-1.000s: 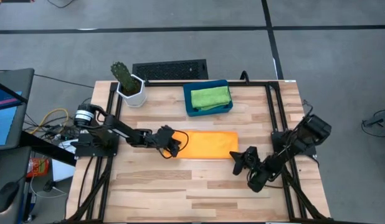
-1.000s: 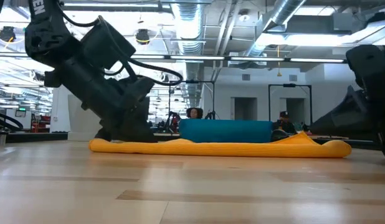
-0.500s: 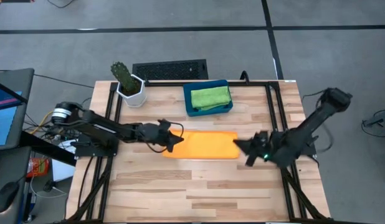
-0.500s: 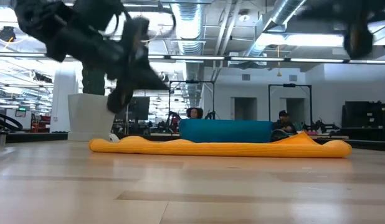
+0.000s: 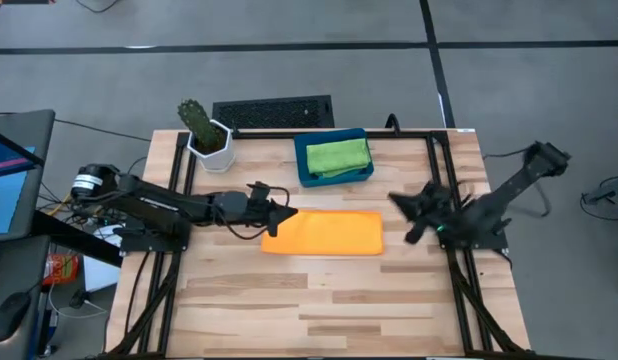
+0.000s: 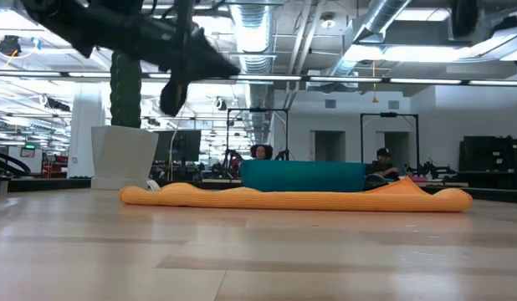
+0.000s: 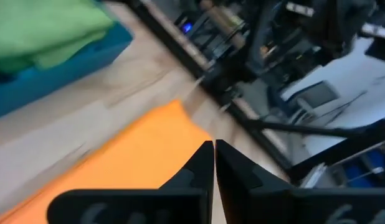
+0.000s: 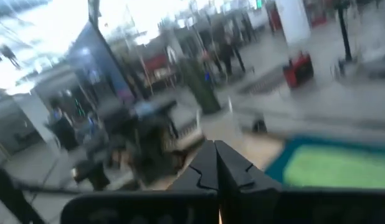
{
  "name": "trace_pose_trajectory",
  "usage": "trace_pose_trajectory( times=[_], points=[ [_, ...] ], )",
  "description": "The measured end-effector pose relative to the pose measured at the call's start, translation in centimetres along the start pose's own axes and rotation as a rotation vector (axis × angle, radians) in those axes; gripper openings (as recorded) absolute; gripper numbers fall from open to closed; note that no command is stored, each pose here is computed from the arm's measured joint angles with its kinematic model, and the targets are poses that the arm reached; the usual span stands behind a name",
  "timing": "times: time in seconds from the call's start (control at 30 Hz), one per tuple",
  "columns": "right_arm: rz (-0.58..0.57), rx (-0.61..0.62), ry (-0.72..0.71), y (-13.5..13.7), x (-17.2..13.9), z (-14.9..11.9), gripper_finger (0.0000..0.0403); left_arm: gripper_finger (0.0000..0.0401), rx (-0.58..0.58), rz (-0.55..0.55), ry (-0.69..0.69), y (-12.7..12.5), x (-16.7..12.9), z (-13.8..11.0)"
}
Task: Fold microfiber towels
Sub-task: Fold the orange microfiber cloth
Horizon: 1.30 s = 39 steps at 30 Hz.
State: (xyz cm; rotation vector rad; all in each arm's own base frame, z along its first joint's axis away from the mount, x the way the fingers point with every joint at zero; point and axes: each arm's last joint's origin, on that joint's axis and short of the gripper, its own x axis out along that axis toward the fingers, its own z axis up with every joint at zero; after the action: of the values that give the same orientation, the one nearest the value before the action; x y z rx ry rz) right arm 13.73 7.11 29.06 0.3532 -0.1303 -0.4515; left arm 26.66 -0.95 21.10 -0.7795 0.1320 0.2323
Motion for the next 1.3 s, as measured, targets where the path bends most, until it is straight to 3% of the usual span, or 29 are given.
trace_pose_trajectory(
  times=[0.17, 0.27, 0.4, 0.5, 0.6, 0.7, 0.77, 0.87, 0.93, 1.0, 1.13, 1.3],
  points=[
    [-0.087, 0.153, 0.168, -1.4, 0.2, -9.7, 0.0018, 0.0001, 0.01, 0.031, 0.064, 1.0, 0.2, -1.8],
    [-0.144, 0.291, 0.207, -2.4, -0.5, -14.1, 0.0019, 0.0001, 0.023, 0.047, 0.105, 1.2, 0.6, -3.0],
    [-0.205, 0.351, 0.204, -2.9, -1.3, -17.8, 0.0007, 0.0, 0.0, 0.081, 0.14, 2.0, 1.6, -4.6],
    [-0.222, 0.447, 0.188, -2.3, -1.1, -19.0, 0.0011, 0.0, -0.066, 0.014, 0.154, 2.2, 2.3, -5.2],
    [-0.164, 0.437, 0.165, 0.3, -0.2, -18.0, 0.0021, 0.0, -0.103, -0.133, 0.126, 1.4, 2.6, -4.5],
    [-0.079, 0.343, 0.119, 3.0, 0.8, -14.7, 0.0024, 0.0, -0.148, -0.247, 0.078, 0.6, 2.7, -3.3],
    [0.001, 0.292, 0.043, 4.3, 1.2, -10.2, 0.0021, 0.0, -0.181, -0.333, 0.045, -0.3, 2.7, -1.9],
    [0.143, 0.139, -0.15, 4.9, -0.3, -0.5, 0.0016, 0.0, -0.159, -0.421, -0.002, -1.8, 2.4, -0.1],
    [0.13, 0.003, -0.216, 3.8, -1.9, 4.5, 0.0015, 0.0, -0.128, -0.42, -0.021, -2.4, 2.4, 0.4],
    [0.071, -0.042, -0.204, 2.0, -3.2, 7.6, 0.0018, 0.0, -0.095, -0.415, -0.044, -2.8, 2.5, 0.9],
    [0.012, 0.016, -0.128, -1.1, -4.2, 8.9, 0.0032, 0.0, -0.054, -0.43, -0.073, -3.5, 2.7, 1.4],
    [0.035, 0.035, -0.02, -1.8, -4.2, 3.9, 0.0037, 0.0, -0.071, -0.394, -0.117, -3.7, 2.8, 1.7]
  ],
)
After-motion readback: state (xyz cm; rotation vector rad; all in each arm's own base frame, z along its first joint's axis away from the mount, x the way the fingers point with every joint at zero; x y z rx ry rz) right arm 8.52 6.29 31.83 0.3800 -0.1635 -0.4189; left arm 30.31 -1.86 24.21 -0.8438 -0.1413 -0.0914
